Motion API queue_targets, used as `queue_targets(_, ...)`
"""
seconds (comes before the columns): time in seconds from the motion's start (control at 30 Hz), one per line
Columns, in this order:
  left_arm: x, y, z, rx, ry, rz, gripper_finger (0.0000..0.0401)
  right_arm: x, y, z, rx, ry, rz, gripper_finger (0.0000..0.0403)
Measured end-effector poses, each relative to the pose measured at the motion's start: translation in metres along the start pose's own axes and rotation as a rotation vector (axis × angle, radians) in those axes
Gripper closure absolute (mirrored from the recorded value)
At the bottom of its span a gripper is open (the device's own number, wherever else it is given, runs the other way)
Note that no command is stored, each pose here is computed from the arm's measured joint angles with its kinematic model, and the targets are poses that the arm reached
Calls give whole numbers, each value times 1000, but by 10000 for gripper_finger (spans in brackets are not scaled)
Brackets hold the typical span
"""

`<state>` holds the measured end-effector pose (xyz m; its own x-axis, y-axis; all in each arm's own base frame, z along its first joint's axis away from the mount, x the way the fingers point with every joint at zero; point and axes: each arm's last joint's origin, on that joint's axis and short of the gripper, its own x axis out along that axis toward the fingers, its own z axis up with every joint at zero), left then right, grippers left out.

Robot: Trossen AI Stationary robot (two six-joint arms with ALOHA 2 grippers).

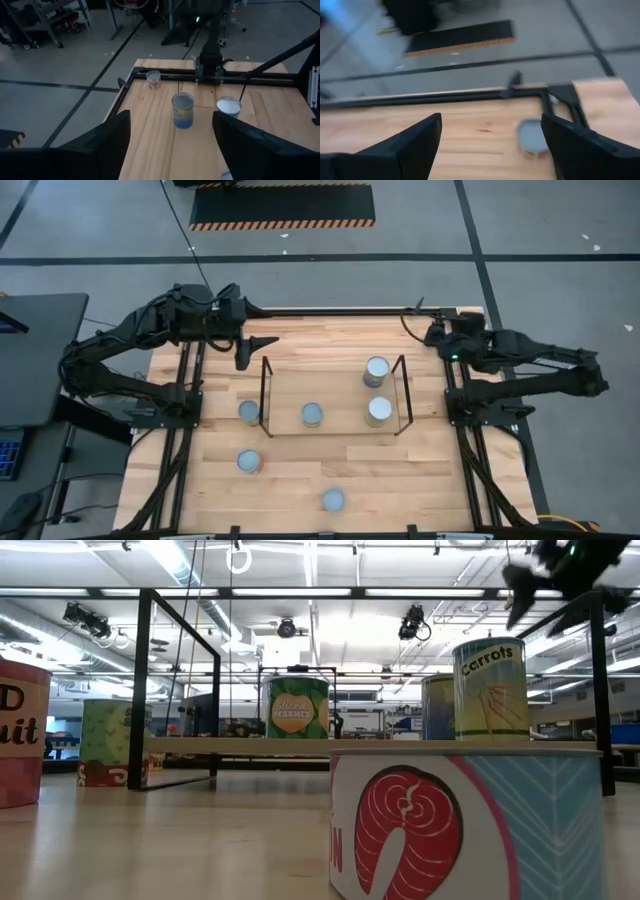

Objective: Pick and place cans onto a shelf
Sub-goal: Put the canned tomatoes on the shelf

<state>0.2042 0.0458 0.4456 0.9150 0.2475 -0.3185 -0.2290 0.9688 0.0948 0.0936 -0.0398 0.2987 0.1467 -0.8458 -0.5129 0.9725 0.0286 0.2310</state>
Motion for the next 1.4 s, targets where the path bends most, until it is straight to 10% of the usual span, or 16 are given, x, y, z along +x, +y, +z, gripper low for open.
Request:
queue_targets(0.57,22,-4,-6,-20,70,-18,115,113,-12,-12,545,209,-432,54)
queue_targets(1.4,24,-7,-14,32,157,-34,115,150,-5,-28,418,207,-591,54)
